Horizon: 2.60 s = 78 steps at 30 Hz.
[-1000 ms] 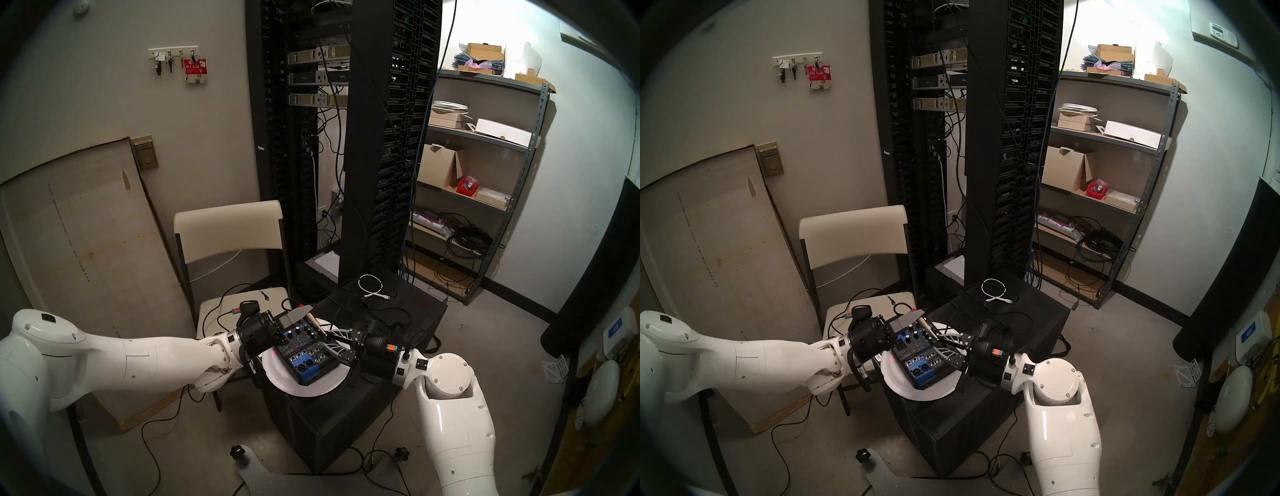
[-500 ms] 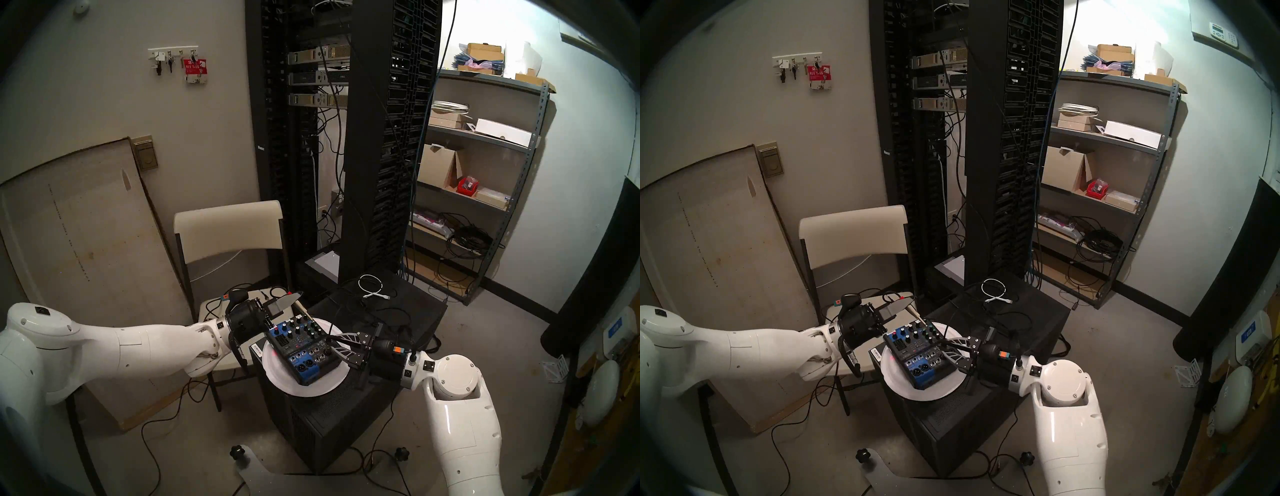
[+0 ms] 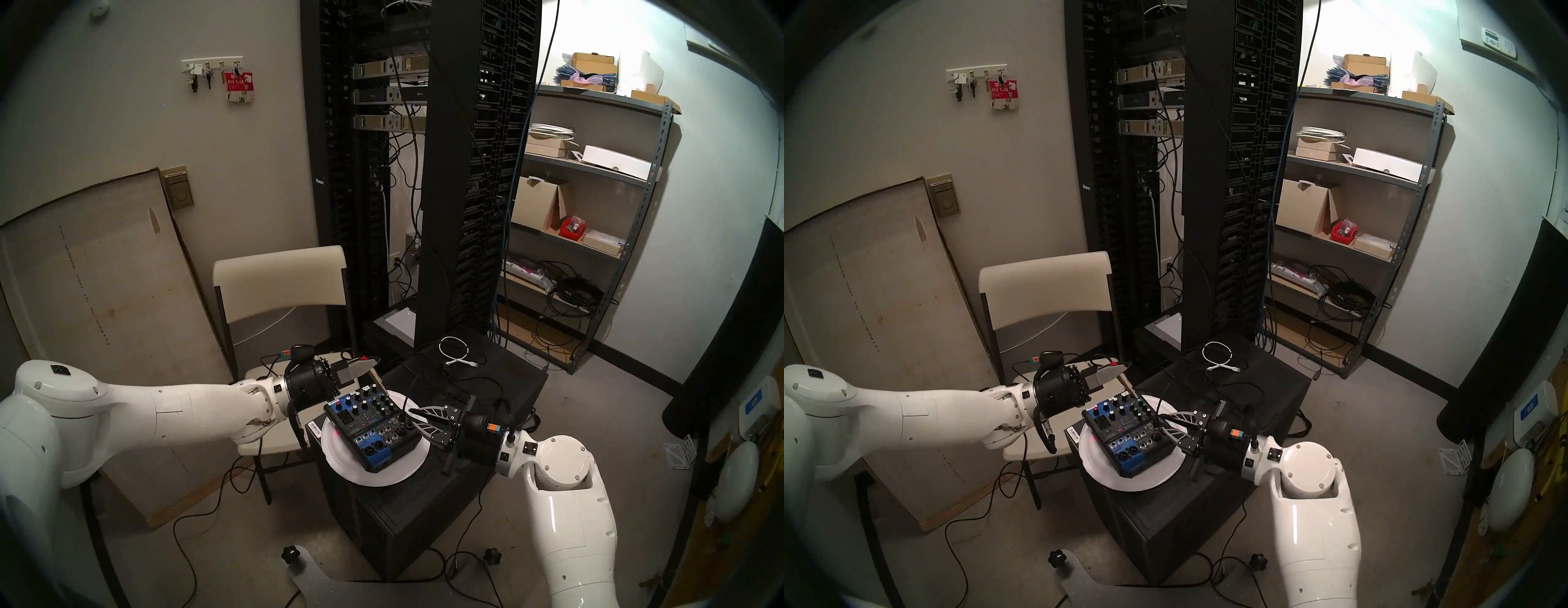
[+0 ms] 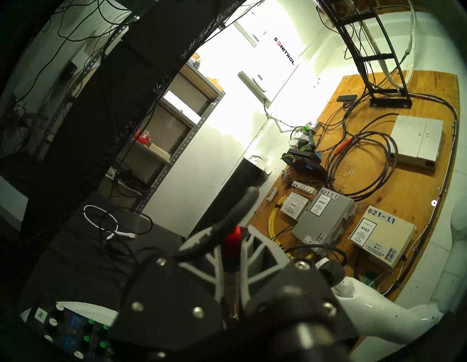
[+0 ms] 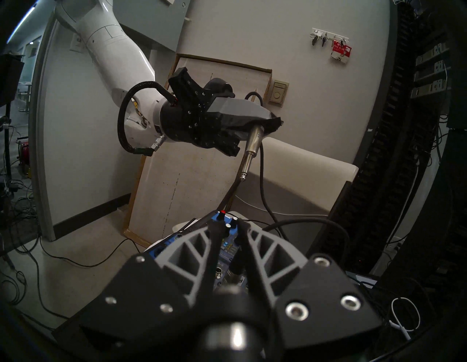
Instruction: Insert aux cable
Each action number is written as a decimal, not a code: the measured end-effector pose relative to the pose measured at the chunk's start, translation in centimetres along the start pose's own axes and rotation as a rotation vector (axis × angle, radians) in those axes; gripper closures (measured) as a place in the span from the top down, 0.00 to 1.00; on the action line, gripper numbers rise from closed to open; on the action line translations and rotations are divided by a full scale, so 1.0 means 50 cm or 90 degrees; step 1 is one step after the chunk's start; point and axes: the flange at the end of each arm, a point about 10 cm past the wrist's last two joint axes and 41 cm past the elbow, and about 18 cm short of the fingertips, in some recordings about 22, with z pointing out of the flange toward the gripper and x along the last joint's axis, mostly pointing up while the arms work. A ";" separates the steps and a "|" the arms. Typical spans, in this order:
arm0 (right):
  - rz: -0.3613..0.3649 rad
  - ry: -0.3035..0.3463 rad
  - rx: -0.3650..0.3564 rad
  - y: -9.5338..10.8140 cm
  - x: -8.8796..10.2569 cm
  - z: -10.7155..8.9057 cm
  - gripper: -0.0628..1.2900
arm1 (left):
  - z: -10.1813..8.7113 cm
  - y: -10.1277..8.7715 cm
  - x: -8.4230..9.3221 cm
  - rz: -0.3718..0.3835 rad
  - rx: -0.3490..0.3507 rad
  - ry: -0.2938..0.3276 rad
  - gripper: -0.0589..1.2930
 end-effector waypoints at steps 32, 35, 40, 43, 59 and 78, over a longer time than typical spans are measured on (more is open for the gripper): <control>0.002 -0.004 -0.018 0.011 -0.004 -0.009 0.30 | 0.042 0.003 -0.026 0.208 0.001 -0.113 0.10; 0.002 -0.005 -0.019 0.011 -0.005 -0.009 0.30 | 0.044 0.002 -0.031 0.224 0.004 -0.119 0.10; 0.003 -0.007 -0.022 0.012 -0.006 -0.009 0.30 | 0.047 -0.001 -0.041 0.249 0.012 -0.131 0.10; 0.003 -0.007 -0.022 0.012 -0.006 -0.009 0.30 | 0.048 -0.002 -0.044 0.260 0.015 -0.134 0.10; 0.008 -0.008 -0.023 0.012 -0.010 -0.008 0.30 | 0.047 -0.018 -0.045 0.333 -0.010 -0.172 0.10; 0.009 -0.010 -0.025 0.013 -0.011 -0.009 0.30 | 0.072 -0.051 -0.031 0.348 -0.053 -0.185 0.10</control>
